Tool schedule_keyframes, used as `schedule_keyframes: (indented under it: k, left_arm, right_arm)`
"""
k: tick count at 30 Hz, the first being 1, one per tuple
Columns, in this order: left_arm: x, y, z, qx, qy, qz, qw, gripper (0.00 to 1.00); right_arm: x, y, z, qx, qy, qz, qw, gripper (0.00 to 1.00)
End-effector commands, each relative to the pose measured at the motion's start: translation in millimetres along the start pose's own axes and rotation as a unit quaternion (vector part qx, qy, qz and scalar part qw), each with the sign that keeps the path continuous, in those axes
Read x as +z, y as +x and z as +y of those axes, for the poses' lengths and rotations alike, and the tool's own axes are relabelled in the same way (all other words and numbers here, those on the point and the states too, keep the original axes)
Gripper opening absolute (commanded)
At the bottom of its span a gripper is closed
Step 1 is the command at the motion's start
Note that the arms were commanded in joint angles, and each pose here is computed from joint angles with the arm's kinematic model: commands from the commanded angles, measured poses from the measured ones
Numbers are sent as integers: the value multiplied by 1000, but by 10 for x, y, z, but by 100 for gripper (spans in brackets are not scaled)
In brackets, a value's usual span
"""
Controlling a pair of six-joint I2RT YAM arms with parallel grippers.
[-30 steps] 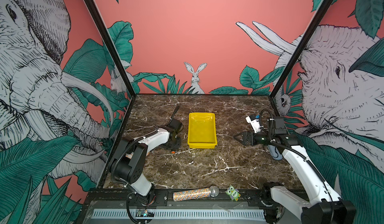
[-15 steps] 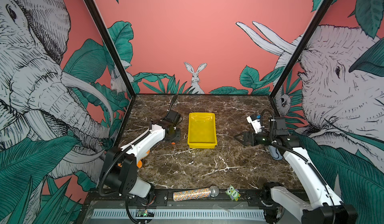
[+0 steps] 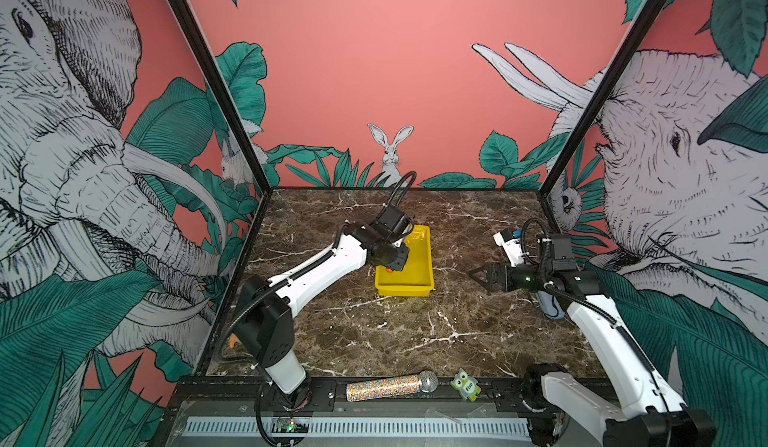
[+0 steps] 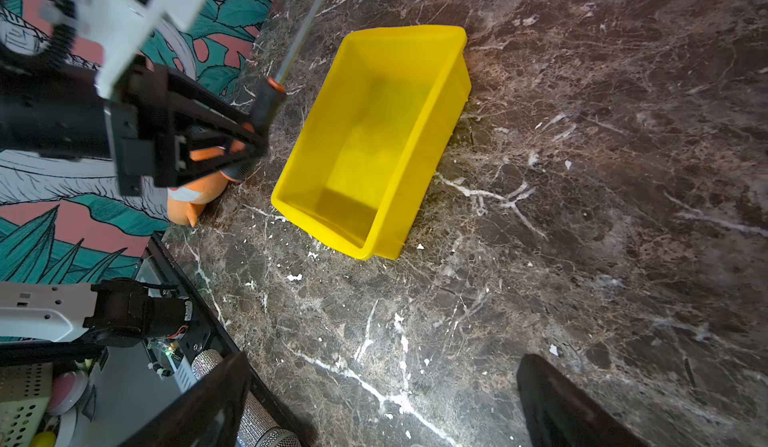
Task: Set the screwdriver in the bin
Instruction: 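Lift the screwdriver with the left gripper and carry it over the yellow bin, then lower the screwdriver into the bin and open the left gripper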
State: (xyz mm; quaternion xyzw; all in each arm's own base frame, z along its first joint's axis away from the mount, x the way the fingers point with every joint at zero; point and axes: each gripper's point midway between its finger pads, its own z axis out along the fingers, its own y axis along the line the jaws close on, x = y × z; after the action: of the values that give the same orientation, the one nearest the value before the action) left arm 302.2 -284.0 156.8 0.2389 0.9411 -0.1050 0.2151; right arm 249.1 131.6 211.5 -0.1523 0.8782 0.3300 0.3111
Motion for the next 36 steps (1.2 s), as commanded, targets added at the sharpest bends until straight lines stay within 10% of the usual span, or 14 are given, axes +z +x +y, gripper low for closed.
schedule_keyframes:
  k: [1, 36]
  left_arm:
    - [103, 34, -146, 32, 27, 8, 999, 0]
    - [1012, 167, 209, 10, -71, 75, 995, 0]
  right_arm:
    - [-46, 0, 22, -17, 2, -7, 1000, 100]
    - [-16, 11, -24, -12, 8, -2, 1000, 99]
